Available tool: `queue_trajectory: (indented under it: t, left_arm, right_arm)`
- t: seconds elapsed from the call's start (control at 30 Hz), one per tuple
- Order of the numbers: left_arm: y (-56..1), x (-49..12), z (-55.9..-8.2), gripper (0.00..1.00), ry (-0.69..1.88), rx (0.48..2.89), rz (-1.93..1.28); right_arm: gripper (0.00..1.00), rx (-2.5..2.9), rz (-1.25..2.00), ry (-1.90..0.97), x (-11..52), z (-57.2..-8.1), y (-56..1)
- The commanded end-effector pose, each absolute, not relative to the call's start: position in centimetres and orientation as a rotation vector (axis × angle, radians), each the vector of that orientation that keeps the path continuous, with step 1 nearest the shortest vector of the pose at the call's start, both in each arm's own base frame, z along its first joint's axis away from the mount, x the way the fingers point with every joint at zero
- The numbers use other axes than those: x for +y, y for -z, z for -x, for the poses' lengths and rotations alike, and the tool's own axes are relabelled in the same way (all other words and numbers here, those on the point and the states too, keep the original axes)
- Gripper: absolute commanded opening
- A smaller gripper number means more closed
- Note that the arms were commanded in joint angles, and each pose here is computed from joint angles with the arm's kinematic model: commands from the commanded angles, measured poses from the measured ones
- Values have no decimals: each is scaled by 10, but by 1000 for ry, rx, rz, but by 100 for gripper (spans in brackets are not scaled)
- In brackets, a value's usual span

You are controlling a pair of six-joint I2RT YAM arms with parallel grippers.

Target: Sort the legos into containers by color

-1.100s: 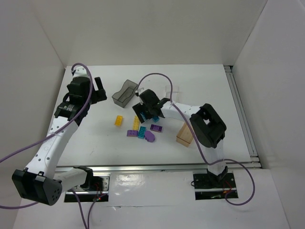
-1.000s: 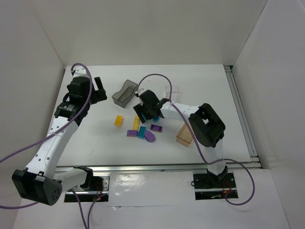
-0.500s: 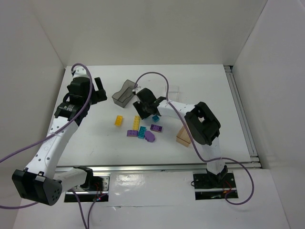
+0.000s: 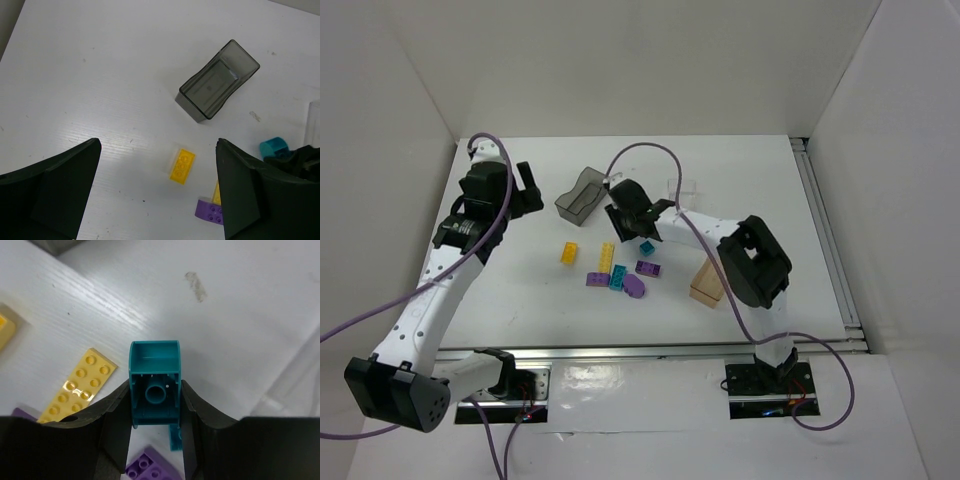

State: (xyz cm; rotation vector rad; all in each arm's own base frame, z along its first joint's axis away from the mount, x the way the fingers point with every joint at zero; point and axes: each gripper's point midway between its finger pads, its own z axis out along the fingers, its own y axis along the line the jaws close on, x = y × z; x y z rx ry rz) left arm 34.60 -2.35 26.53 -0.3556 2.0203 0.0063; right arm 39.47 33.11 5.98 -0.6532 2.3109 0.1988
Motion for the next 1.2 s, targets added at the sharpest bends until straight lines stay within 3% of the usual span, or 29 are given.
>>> queue_trajectory:
  t: [0.0, 0.27, 0.73, 0.9, 1.0, 1.03, 1.17]
  left_arm:
    - [-276, -22, -345, 99, 11, 1996, 357]
    - [-270, -27, -351, 99, 24, 2028, 345]
    - [-271, -26, -348, 99, 19, 2029, 336]
    - [-269, -26, -346, 99, 15, 2038, 335]
    - [-270, -22, -344, 99, 10, 2036, 345]
    - [-270, -22, -344, 99, 10, 2036, 345]
    - [-270, -22, -344, 99, 10, 2036, 345]
  right_arm:
    - [35, 2137, 390, -203, 307, -424, -156]
    - [35, 2159, -79, -115, 192, -462, -163]
    - [40, 2240, -150, -106, 168, -489, -124]
    - [47, 2270, -141, -102, 171, -493, -110]
    - [58, 2280, -140, -97, 171, -493, -105]
    - [66, 2277, -145, -85, 170, -493, -105]
    - [75, 2218, -146, -76, 168, -491, -136]
